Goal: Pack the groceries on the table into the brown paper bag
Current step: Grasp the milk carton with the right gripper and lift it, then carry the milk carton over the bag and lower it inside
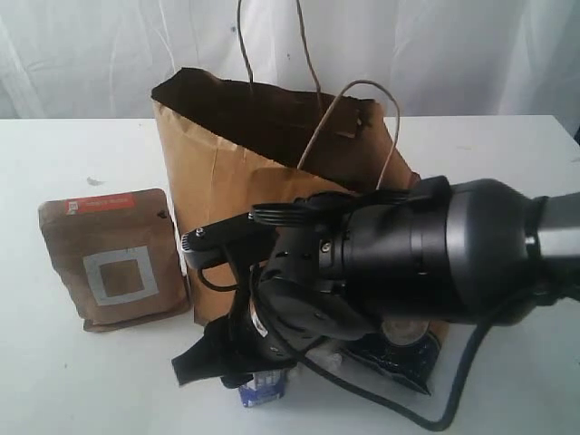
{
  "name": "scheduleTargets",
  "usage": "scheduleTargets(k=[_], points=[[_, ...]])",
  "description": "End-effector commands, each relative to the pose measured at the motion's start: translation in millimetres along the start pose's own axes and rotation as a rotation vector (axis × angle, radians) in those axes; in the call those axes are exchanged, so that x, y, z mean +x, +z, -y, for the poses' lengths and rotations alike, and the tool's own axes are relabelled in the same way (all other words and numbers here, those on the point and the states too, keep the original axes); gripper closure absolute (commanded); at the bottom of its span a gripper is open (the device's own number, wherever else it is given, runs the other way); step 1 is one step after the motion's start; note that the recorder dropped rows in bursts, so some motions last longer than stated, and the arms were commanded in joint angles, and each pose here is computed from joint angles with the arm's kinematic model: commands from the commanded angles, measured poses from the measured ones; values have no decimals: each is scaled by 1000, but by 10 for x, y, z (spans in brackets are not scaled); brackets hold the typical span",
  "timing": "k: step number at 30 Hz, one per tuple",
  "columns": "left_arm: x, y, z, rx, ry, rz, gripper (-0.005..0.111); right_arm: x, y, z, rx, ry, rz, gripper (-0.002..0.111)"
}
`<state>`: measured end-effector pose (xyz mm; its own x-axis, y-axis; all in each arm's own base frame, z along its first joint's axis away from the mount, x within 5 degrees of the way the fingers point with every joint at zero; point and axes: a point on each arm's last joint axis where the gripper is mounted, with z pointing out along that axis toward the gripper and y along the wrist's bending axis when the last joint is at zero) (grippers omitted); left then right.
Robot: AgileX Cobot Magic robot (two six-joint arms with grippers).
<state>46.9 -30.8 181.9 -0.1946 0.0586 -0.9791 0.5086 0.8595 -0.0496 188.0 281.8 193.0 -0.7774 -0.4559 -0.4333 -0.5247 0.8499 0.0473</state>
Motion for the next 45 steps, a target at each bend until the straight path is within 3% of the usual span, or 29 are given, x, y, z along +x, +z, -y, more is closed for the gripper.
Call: scheduleTargets(k=[1, 3, 6, 22, 32, 39, 45], points=[[14, 0, -2, -3, -8, -1, 106, -30, 43, 17, 2, 1, 9, 58], [14, 0, -2, -3, -8, -1, 106, -29, 39, 20, 7, 3, 2, 71], [14, 0, -2, -3, -8, -1, 106, -35, -29, 14, 13, 4, -1, 108], [13, 0, -2, -4, -8, 1, 106, 47, -684, -311, -116, -176, 142, 108], [13, 0, -2, -4, -8, 1, 106, -259, -1417, -472, -154, -321, 323, 108], [13, 0, -2, -4, -8, 1, 106, -598, -1920, -367, 4, -376, 485, 108], [13, 0, -2, -4, -8, 1, 106, -957, -2317, 10, 189, -303, 635, 108]])
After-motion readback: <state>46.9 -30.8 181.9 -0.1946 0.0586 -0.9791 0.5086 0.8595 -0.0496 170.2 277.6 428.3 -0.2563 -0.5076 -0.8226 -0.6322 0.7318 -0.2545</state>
